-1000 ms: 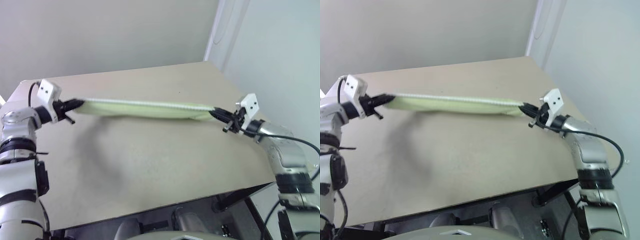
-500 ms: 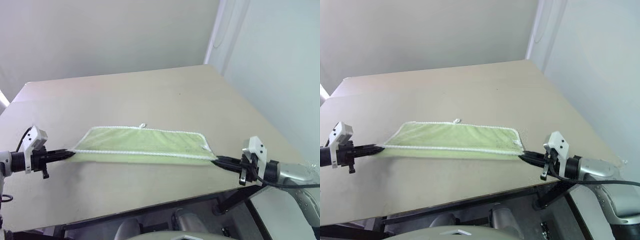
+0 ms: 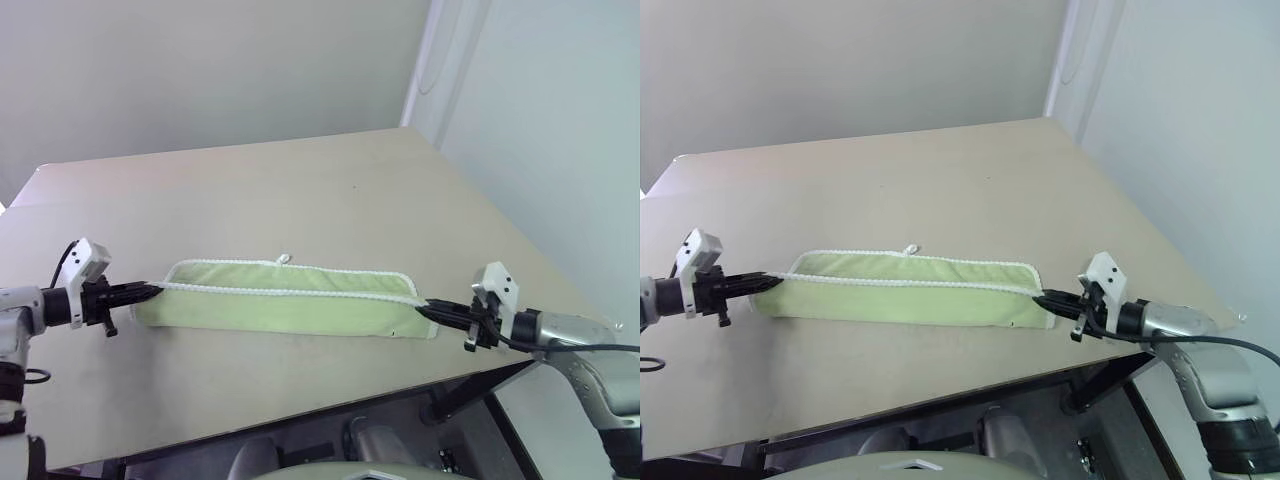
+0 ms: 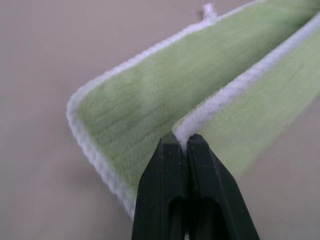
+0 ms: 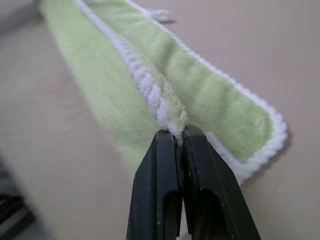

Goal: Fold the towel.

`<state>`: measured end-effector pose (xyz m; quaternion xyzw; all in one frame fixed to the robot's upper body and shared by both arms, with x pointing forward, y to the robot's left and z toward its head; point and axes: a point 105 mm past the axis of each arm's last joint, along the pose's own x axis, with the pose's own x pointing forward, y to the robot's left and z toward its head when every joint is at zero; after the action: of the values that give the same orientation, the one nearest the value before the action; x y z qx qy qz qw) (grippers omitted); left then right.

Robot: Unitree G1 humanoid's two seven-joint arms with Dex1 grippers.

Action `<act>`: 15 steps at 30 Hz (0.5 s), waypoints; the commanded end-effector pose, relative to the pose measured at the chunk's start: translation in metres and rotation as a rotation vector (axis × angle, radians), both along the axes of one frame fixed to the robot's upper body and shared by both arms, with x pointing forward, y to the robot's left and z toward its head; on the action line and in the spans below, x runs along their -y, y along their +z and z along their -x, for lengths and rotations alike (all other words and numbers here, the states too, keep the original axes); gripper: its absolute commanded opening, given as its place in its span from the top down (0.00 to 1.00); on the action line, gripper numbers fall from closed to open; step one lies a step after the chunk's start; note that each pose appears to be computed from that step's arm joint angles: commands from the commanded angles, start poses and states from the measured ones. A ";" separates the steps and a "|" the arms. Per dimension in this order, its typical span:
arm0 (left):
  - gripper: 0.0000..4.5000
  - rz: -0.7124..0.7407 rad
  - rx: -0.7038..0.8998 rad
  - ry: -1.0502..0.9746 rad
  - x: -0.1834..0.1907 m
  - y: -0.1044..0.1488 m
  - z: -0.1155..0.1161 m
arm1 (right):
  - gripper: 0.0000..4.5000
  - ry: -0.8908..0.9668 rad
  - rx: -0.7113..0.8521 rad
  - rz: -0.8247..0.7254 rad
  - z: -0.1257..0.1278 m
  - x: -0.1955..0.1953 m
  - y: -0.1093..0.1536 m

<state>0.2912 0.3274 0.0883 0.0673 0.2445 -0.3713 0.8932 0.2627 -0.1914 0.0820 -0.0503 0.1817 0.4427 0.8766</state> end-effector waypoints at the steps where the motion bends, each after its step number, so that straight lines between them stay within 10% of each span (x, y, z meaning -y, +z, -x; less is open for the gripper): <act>1: 1.00 -0.030 0.051 0.024 -0.001 0.004 -0.016 | 0.99 -0.054 0.050 0.034 -0.018 0.001 0.000; 15: 1.00 -0.059 0.080 0.096 0.014 -0.012 -0.050 | 0.99 -0.239 0.071 0.066 -0.063 0.005 -0.003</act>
<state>0.3327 0.3127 0.0654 0.0767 0.2403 -0.3247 0.9116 0.3192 -0.1940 0.0702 -0.0661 0.1831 0.3387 0.9205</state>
